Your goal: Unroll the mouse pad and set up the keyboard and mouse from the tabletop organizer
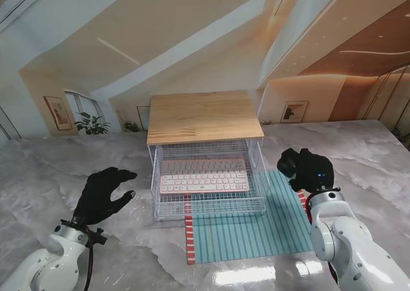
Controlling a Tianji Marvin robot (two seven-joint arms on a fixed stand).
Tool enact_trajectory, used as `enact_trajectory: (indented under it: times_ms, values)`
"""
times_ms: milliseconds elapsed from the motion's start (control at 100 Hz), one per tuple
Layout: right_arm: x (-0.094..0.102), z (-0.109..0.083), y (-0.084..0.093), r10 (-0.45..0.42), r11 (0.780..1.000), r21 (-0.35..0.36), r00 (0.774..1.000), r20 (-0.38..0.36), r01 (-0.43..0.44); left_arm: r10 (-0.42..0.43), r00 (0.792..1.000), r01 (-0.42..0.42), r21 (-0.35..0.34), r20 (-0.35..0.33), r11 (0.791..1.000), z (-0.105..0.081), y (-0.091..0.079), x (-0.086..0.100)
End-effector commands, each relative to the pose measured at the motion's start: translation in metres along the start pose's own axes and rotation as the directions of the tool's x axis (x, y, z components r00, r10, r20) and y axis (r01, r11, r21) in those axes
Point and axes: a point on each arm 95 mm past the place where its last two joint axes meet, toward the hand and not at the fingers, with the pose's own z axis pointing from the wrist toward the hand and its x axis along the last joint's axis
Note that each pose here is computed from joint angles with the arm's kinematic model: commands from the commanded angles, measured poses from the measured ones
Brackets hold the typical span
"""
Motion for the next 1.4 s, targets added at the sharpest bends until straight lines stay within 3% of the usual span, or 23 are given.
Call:
enact_trajectory:
  times_ms: [0,330,600,1000,1390]
  values:
    - [0.0,0.0,-0.014,-0.014,0.998,0.055,1.0,0.009,0.014,-0.005,1.0,0.005,-0.014,-0.006,1.0,0.0,0.002,0.004]
    - [0.0,0.007,-0.054,-0.06,0.979,0.202,0.995,0.083,0.042,-0.001,1.0,0.001,-0.015,-0.007,1.0,-0.001,0.001,0.004]
    - [-0.006,0.007,-0.075,-0.11,0.963,0.261,0.984,0.137,0.071,0.005,1.0,-0.005,-0.012,-0.006,1.0,-0.003,0.0,0.004]
    - [-0.01,0.002,-0.084,-0.108,0.952,0.301,0.979,0.175,0.052,0.002,1.0,-0.002,-0.016,-0.006,1.0,-0.001,0.0,0.006]
    - [-0.008,0.002,-0.086,-0.054,0.956,0.293,0.982,0.182,-0.002,0.004,1.0,-0.004,-0.016,-0.007,1.0,-0.001,0.0,0.006]
